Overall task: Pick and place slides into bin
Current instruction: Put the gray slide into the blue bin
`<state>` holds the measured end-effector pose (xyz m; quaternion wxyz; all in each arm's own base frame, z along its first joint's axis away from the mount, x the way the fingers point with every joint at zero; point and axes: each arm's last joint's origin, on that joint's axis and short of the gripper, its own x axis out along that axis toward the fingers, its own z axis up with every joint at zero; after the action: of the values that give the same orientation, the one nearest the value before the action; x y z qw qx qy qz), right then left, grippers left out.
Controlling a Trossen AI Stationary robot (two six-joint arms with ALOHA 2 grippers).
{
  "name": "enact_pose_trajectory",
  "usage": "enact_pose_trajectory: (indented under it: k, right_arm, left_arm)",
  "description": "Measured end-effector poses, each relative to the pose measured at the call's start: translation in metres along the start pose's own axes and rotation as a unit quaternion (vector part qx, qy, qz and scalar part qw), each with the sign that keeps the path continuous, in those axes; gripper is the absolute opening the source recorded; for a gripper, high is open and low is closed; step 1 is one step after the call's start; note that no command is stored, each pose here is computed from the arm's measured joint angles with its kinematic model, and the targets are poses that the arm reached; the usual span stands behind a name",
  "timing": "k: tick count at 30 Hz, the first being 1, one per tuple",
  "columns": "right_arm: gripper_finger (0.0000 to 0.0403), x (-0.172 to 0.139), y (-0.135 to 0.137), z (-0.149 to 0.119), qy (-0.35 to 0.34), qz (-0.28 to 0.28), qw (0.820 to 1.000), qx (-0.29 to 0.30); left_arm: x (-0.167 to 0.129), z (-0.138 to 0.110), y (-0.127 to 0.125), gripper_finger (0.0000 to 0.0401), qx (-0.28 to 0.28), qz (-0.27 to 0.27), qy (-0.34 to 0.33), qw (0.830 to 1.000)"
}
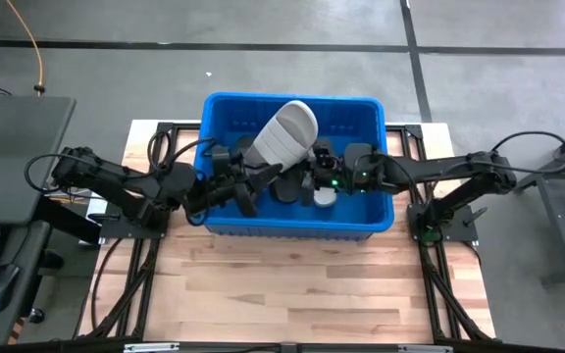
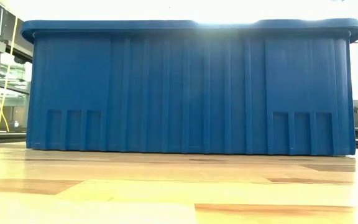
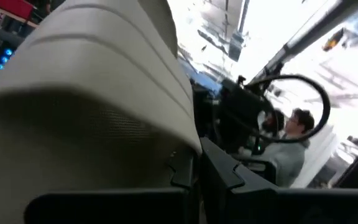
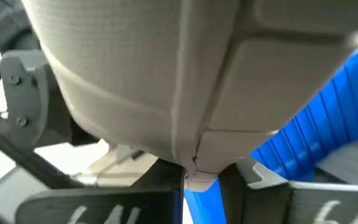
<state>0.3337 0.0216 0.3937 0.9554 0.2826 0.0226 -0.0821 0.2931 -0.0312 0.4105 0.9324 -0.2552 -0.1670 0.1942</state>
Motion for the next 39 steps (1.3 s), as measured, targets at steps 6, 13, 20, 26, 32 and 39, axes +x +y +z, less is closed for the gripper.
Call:
enact_pose_trajectory:
  k: [6, 13, 20, 26, 32, 39]
  right_arm:
    - [0.0032, -0.019, 0.006, -0.001, 0.042, -0.01, 0.999, -0.015]
    - [0.0031, -0.051, 0.006, 0.002, 0.077, -0.053, 0.995, -0.026]
    - [0.003, -0.075, 0.005, 0.003, 0.098, -0.088, 0.991, -0.028]
    - [0.003, -0.079, 0.017, 0.005, 0.089, -0.035, 0.995, -0.024]
    - [0.003, -0.08, 0.012, 0.002, 0.166, 0.013, 0.986, 0.013]
    - [0.003, -0.079, -0.028, 0.007, 0.249, -0.055, 0.964, 0.07]
  left_arm:
    - [-0.002, -0.001, -0.002, 0.0029, -0.011, -0.056, 0.036, 0.998]
    - [-0.009, -0.009, -0.013, 0.0055, -0.062, -0.135, 0.097, 0.984]
    - [-0.047, 0.01, -0.014, 0.0044, -0.014, -0.157, 0.006, 0.988]
    - [-0.078, 0.001, 0.017, 0.0005, -0.029, -0.151, -0.06, 0.986]
    - [-0.101, 0.004, 0.041, 0.0016, -0.004, -0.152, -0.092, 0.984]
    - [-0.13, 0.01, 0.069, 0.0017, -0.003, -0.12, -0.108, 0.987]
